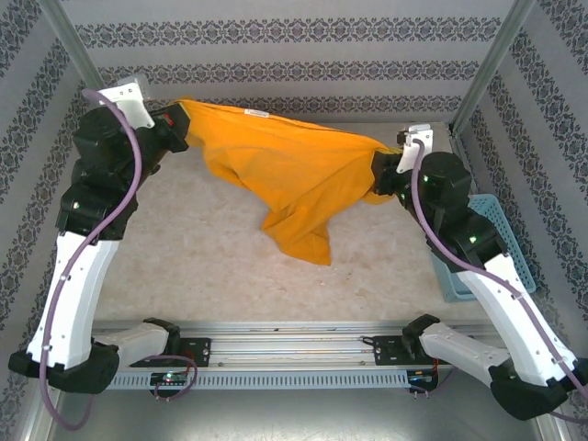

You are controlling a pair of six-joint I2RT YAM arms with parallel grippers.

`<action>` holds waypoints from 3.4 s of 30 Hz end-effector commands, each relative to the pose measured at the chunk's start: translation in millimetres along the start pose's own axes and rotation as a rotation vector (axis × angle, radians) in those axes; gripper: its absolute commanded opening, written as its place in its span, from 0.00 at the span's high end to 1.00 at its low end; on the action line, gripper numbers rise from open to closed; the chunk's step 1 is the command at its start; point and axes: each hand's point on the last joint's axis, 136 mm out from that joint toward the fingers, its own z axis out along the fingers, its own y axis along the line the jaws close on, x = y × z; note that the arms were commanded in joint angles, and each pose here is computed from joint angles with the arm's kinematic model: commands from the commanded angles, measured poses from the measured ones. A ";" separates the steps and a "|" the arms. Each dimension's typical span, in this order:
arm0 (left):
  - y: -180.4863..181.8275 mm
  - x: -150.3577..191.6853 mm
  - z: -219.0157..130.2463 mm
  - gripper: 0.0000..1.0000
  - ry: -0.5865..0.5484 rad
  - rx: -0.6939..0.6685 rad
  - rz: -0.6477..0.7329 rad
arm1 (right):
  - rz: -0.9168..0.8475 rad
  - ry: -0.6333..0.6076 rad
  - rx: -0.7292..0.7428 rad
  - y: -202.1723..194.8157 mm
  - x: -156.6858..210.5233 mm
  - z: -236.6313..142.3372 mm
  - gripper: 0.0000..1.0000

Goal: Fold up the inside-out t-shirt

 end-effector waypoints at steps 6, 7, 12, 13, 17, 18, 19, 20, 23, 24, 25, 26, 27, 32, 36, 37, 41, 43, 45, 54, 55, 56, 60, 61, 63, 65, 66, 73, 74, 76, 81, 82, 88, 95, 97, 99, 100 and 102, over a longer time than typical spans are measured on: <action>77.5 187.6 67.6 1.00 0.472 -0.150 -0.068 | -0.034 0.554 0.003 17.8 234.0 57.9 0.85; 89.4 211.1 64.8 1.00 0.516 -0.180 -0.082 | -0.034 0.620 0.000 21.0 260.6 55.4 0.85; 129.7 296.3 40.0 1.00 0.666 -0.268 -0.108 | -0.077 0.822 -0.035 41.4 333.4 39.1 0.71; 135.5 309.0 33.6 1.00 0.686 -0.279 -0.111 | -0.095 0.834 -0.038 43.1 334.2 38.2 0.66; 146.4 333.0 16.0 1.00 0.706 -0.297 -0.131 | -0.145 0.798 -0.056 46.0 308.4 44.2 0.43; 148.5 334.9 12.9 1.00 0.703 -0.303 -0.132 | -0.141 0.779 -0.058 45.8 299.7 47.6 0.41; 150.9 334.9 10.3 1.00 0.695 -0.311 -0.133 | -0.130 0.762 -0.060 45.2 290.5 52.1 0.40; 152.1 334.1 8.6 1.00 0.688 -0.316 -0.131 | -0.109 0.748 -0.062 44.3 282.2 57.7 0.40; 151.6 328.5 7.7 1.00 0.664 -0.315 -0.130 | -0.069 0.735 -0.082 45.4 266.3 74.8 0.40; 151.3 326.6 8.3 1.00 0.657 -0.312 -0.129 | -0.062 0.738 -0.080 45.0 265.0 80.4 0.39; 151.5 325.5 8.9 1.00 0.651 -0.314 -0.130 | -0.049 0.747 -0.067 42.2 263.8 87.5 0.39; 151.1 324.2 9.5 1.00 0.647 -0.313 -0.130 | -0.029 0.764 -0.055 38.9 262.3 95.1 0.40; 151.4 323.7 9.6 1.00 0.646 -0.314 -0.126 | -0.017 0.783 -0.044 36.3 262.9 100.8 0.41; 152.6 321.5 9.7 1.00 0.639 -0.320 -0.119 | 0.002 0.858 0.003 25.3 275.8 124.7 0.44; 153.5 322.7 9.3 1.00 0.641 -0.321 -0.120 | 0.060 0.902 0.014 16.3 290.5 134.0 0.48; 153.8 323.2 8.9 1.00 0.642 -0.322 -0.120 | 0.067 0.906 0.003 17.9 292.5 135.3 0.49; 153.6 321.6 10.6 1.00 0.635 -0.321 -0.123 | 0.080 0.943 -0.047 28.2 306.2 137.0 0.50; 152.7 319.6 12.4 1.00 0.632 -0.320 -0.124 | 0.092 0.958 -0.063 32.1 312.1 136.6 0.52; 152.6 316.8 14.3 1.00 0.627 -0.321 -0.126 | 0.095 0.969 -0.068 32.9 317.1 137.4 0.57; 146.7 282.4 21.9 1.00 0.578 -0.321 -0.136 | -0.020 0.819 0.032 21.2 261.5 132.6 0.99; 143.4 273.6 24.7 1.00 0.573 -0.305 -0.155 | -0.039 0.773 0.038 21.3 242.0 128.2 1.00; 139.4 261.2 28.8 1.00 0.563 -0.285 -0.176 | -0.051 0.719 0.033 23.0 220.3 122.9 1.00; 125.6 187.0 36.9 1.00 0.432 -0.225 -0.246 | -0.020 0.456 -0.079 40.4 121.4 95.4 1.00; 120.4 161.5 36.7 1.00 0.380 -0.210 -0.253 | -0.022 0.386 -0.103 44.5 94.9 85.4 1.00; 108.2 116.2 35.6 1.00 0.295 -0.169 -0.262 | -0.037 0.260 -0.156 56.2 41.3 64.5 1.00; 94.1 71.2 31.8 1.00 0.221 -0.128 -0.274 | -0.093 0.159 -0.216 74.1 -0.7 43.0 1.00; 90.2 53.9 29.3 1.00 0.190 -0.118 -0.275 | -0.119 0.119 -0.217 79.6 -15.5 35.8 1.00; 86.8 -49.5 -12.7 1.00 -0.042 -0.200 -0.210 | -0.154 -0.070 -0.262 117.6 -84.7 4.5 1.00; 86.8 -59.5 -20.6 1.00 -0.074 -0.216 -0.198 | -0.157 -0.091 -0.277 124.6 -89.9 2.5 1.00; 88.1 -73.5 -34.0 1.00 -0.125 -0.250 -0.175 | -0.163 -0.108 -0.304 138.2 -94.3 2.5 1.00; 101.2 -97.0 -55.9 1.00 -0.196 -0.365 -0.127 | -0.190 -0.130 -0.384 177.1 -104.2 3.0 1.00; 105.7 -101.6 -58.7 1.00 -0.203 -0.395 -0.121 | -0.199 -0.134 -0.400 186.0 -106.2 3.9 1.00; 124.4 -153.7 -77.8 1.00 -0.286 -0.510 -0.100 | -0.173 -0.111 -0.495 245.0 -99.1 19.0 1.00; 114.3 -201.8 -76.7 1.00 -0.416 -0.412 -0.068 | -0.120 -0.051 -0.546 299.1 -82.1 35.7 1.00; 110.1 -202.8 -60.7 1.00 -0.399 -0.341 -0.078 | -0.101 -0.035 -0.491 291.4 -78.8 44.6 1.00; 110.2 -197.8 -37.0 1.00 -0.354 -0.275 -0.095 | -0.070 -0.012 -0.429 275.1 -71.1 55.5 1.00; 109.8 -193.6 -25.1 1.00 -0.330 -0.252 -0.098 | -0.049 0.002 -0.413 267.3 -65.6 59.8 1.00; 101.7 -177.0 9.3 1.00 -0.254 -0.195 -0.072 | 0.012 0.039 -0.365 244.0 -47.4 70.8 1.00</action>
